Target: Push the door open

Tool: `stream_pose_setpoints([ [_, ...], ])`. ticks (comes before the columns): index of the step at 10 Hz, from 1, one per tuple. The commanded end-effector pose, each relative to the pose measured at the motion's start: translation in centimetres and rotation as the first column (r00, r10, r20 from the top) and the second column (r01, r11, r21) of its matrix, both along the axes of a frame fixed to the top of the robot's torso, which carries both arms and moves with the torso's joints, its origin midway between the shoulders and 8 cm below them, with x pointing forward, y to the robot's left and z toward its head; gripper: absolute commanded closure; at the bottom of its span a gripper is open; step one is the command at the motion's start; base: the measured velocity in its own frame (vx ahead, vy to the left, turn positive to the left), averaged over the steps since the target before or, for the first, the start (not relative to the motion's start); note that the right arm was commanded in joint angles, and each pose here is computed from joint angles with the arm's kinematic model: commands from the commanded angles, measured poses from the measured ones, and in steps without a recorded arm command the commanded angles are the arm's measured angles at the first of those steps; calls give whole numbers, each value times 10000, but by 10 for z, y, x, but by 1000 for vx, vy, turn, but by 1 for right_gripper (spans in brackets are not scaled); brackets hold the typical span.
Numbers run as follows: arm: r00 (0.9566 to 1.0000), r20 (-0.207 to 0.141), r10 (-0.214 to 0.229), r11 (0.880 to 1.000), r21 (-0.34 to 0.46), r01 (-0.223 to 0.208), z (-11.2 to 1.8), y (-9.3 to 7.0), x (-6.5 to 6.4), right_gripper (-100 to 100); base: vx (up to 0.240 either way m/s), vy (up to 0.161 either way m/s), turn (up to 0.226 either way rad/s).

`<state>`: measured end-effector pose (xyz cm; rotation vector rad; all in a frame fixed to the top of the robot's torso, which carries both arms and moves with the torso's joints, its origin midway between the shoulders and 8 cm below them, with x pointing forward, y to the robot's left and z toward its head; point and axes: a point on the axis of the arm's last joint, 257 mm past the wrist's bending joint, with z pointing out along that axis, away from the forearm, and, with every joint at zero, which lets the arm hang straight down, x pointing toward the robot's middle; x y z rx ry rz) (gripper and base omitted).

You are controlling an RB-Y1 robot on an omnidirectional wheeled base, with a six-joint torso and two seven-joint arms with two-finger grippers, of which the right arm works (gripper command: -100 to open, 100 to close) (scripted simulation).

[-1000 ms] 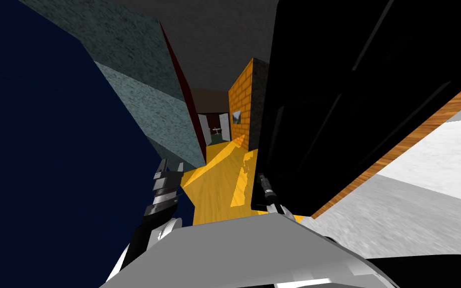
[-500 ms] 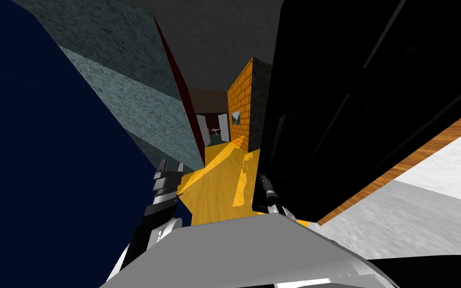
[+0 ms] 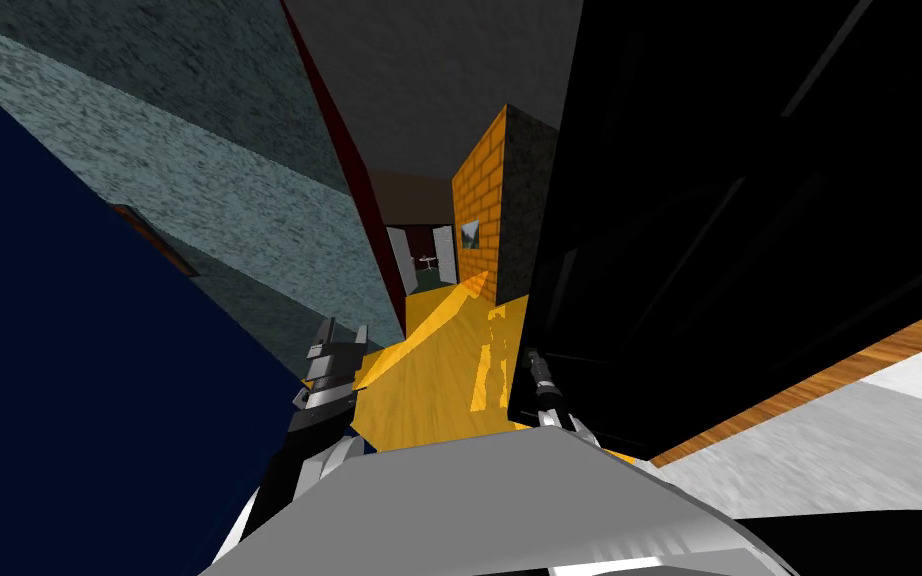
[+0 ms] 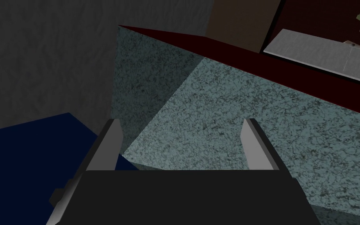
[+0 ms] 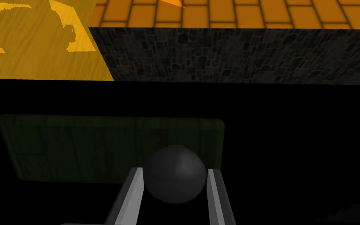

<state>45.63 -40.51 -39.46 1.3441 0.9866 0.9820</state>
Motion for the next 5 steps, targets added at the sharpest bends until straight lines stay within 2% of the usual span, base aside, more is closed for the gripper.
stream_pose_setpoints([
  [1,9996,51,-265,9996,-40,265,3,-12,-2,100,205,36,-48],
  [3,9987,57,-515,9987,-38,516,3,-21,-6,100,184,51,-54],
  [5,9977,60,-674,9977,-37,674,3,-27,-8,100,130,13,-23],
])
